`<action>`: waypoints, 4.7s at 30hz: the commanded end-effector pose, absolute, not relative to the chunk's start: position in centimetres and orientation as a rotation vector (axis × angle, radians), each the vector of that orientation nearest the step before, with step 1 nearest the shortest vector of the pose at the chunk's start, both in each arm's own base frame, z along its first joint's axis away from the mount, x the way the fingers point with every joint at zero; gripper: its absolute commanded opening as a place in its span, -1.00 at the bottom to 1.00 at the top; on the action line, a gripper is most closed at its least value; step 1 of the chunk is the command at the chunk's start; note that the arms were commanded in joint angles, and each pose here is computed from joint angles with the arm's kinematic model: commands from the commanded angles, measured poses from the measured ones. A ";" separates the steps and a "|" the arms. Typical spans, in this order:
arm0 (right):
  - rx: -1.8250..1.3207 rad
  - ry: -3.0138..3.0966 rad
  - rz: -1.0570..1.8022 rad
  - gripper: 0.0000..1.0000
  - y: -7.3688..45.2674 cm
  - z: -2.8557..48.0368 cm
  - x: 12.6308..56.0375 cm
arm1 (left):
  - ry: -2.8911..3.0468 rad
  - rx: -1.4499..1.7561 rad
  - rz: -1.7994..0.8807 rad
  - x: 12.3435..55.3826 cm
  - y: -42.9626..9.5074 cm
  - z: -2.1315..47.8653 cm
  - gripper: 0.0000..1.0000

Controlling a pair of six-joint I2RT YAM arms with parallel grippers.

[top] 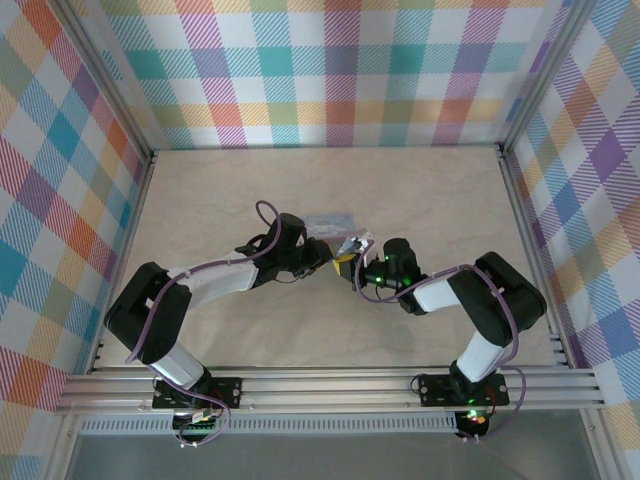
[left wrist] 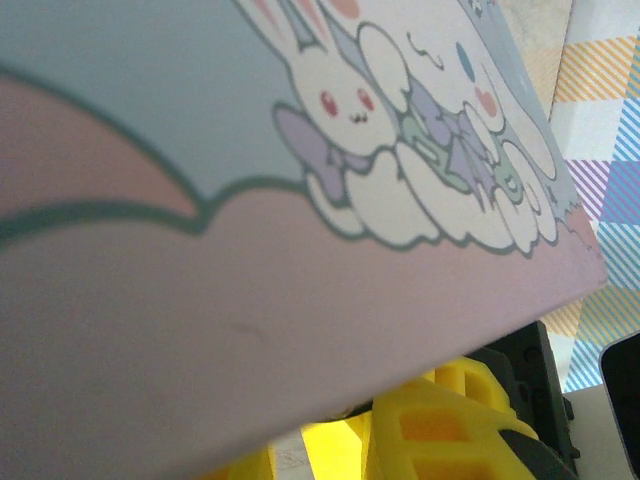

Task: Unlock the padlock with the key

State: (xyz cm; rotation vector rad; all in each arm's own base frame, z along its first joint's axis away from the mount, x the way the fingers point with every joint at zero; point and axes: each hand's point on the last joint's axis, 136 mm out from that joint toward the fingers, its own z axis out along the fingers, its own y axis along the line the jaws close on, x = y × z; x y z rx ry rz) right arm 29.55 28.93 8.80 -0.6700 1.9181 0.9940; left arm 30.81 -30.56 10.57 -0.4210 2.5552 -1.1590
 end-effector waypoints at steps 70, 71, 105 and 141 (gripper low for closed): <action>-0.170 2.166 1.329 -1.00 30.4 6.6 26.0 | 2.215 -0.377 -1.277 27.6 -25.8 12.9 0.39; -0.162 2.169 1.334 -1.00 30.4 6.7 25.9 | 2.212 -0.381 -1.291 27.6 -25.9 12.8 0.38; -0.121 2.234 1.345 -1.00 31.1 7.4 25.6 | 2.319 -0.448 -1.349 28.2 -29.8 7.4 -0.01; 0.022 2.261 1.442 -1.00 31.7 8.8 25.9 | 2.330 -0.537 -1.337 28.8 -30.0 5.7 -0.67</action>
